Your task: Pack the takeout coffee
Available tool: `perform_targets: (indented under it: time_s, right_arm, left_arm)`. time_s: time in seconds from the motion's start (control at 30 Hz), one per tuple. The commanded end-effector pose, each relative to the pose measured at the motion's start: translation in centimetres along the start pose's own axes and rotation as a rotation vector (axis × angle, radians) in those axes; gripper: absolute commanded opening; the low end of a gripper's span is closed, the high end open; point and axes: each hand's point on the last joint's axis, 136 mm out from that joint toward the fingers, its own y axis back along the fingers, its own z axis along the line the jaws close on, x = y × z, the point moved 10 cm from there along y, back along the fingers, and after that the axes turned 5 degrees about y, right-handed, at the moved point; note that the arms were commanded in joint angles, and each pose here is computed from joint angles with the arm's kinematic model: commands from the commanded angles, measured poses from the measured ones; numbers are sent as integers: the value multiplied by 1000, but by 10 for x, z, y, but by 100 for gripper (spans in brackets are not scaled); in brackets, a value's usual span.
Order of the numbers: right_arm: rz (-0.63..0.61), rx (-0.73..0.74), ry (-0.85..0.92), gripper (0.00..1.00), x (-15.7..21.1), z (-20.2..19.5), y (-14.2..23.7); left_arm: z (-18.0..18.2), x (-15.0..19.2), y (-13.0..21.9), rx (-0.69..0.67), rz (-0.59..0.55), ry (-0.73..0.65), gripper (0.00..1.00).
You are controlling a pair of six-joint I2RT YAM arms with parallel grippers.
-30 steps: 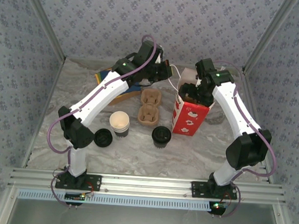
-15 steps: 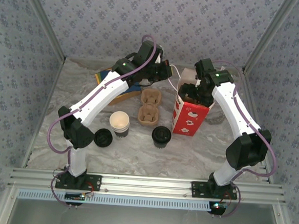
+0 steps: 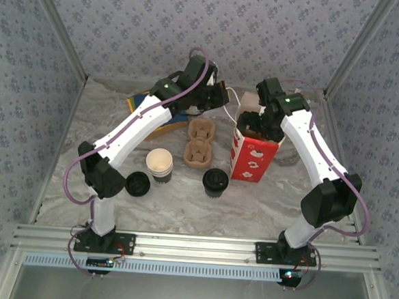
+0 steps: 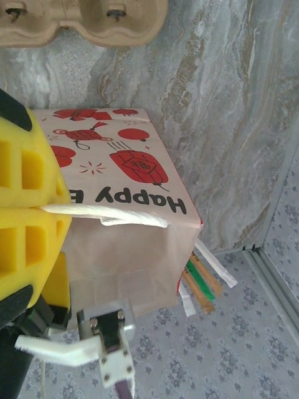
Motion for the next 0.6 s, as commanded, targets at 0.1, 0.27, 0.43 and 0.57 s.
perform_targets:
  time_s: [0.1,0.27,0.43,0.57]
  right_arm:
    - [-36,52,64,100,3,9,22]
    - [-32,83,53,100,5,1,16]
    - [-16,73,90,100,3,13,9]
    - [5,112,108,100,2,8,12]
  left_arm:
    - [13,-8,8,-16,-24,5,0]
    - [14,-6,8,-10,-19,10,0]
    - [14,-4,4,0,-11,12,0]
    - [15,-4,6,-9,-12,9,0]
